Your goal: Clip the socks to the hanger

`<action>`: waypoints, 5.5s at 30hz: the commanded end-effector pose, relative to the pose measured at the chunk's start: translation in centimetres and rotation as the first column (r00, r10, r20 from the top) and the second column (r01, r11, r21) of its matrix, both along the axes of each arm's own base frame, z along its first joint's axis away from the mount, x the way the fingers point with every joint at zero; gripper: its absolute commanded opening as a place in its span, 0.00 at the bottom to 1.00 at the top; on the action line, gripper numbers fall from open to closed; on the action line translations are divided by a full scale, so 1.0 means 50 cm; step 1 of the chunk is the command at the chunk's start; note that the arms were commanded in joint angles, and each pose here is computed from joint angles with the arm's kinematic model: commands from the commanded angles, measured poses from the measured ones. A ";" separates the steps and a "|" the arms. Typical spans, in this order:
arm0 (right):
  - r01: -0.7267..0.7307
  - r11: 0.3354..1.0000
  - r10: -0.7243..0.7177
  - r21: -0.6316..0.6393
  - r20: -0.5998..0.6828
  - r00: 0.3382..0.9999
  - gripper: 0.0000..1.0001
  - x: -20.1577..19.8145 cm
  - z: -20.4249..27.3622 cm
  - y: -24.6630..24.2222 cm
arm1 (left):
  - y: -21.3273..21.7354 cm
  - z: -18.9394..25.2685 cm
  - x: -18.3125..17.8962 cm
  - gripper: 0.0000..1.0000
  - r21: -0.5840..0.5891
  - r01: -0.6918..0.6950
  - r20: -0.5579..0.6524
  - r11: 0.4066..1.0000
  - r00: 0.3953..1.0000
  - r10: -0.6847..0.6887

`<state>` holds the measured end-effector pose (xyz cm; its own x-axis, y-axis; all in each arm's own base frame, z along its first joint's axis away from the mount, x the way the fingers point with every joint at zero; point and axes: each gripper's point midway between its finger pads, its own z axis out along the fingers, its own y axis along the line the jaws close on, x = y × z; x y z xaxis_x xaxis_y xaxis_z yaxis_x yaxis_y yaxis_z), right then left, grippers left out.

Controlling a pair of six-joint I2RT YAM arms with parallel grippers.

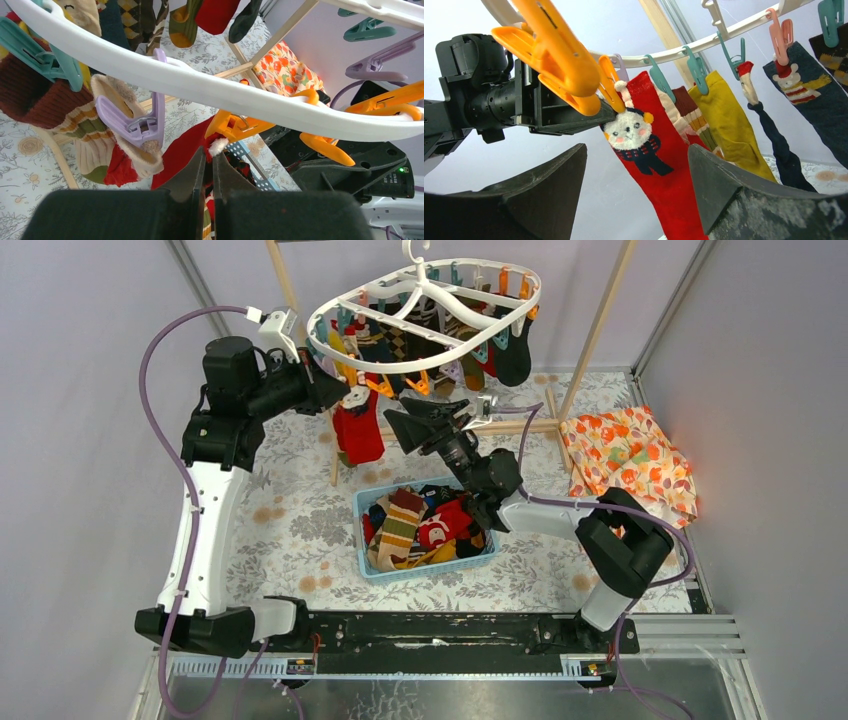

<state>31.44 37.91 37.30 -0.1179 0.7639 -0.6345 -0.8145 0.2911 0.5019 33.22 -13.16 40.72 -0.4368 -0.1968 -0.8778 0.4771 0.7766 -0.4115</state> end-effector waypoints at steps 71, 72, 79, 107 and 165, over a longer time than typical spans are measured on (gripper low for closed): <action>-0.390 0.912 0.330 0.128 0.336 0.882 0.27 -0.084 0.199 -0.004 | 0.010 0.045 -0.028 0.03 -0.007 0.035 0.071 0.999 0.997 -0.034; -0.383 0.914 0.322 0.131 0.337 0.885 0.22 -0.085 0.201 -0.007 | 0.010 0.045 -0.029 0.03 -0.006 0.035 0.072 0.999 0.997 -0.034; -0.357 0.925 0.299 0.129 0.330 0.895 0.00 -0.087 0.197 -0.015 | 0.015 0.047 -0.035 0.43 0.004 0.033 0.068 0.999 0.997 -0.034; 0.207 0.967 -0.163 -0.149 0.262 0.951 0.00 -0.057 0.165 0.069 | -0.056 0.141 -0.125 0.82 -0.152 0.243 0.068 0.958 0.970 -0.235; -0.073 0.606 -0.441 -0.792 -0.411 0.798 0.85 -0.112 -0.346 -0.128 | -0.060 0.060 -0.037 0.03 -0.107 0.195 0.025 0.975 0.981 -0.193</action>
<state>26.53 32.06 22.64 -0.4170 0.1328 -0.8991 -0.4295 0.8430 0.3237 31.58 -16.10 43.24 -0.5053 -0.2181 -0.8349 0.5839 0.6260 -0.5170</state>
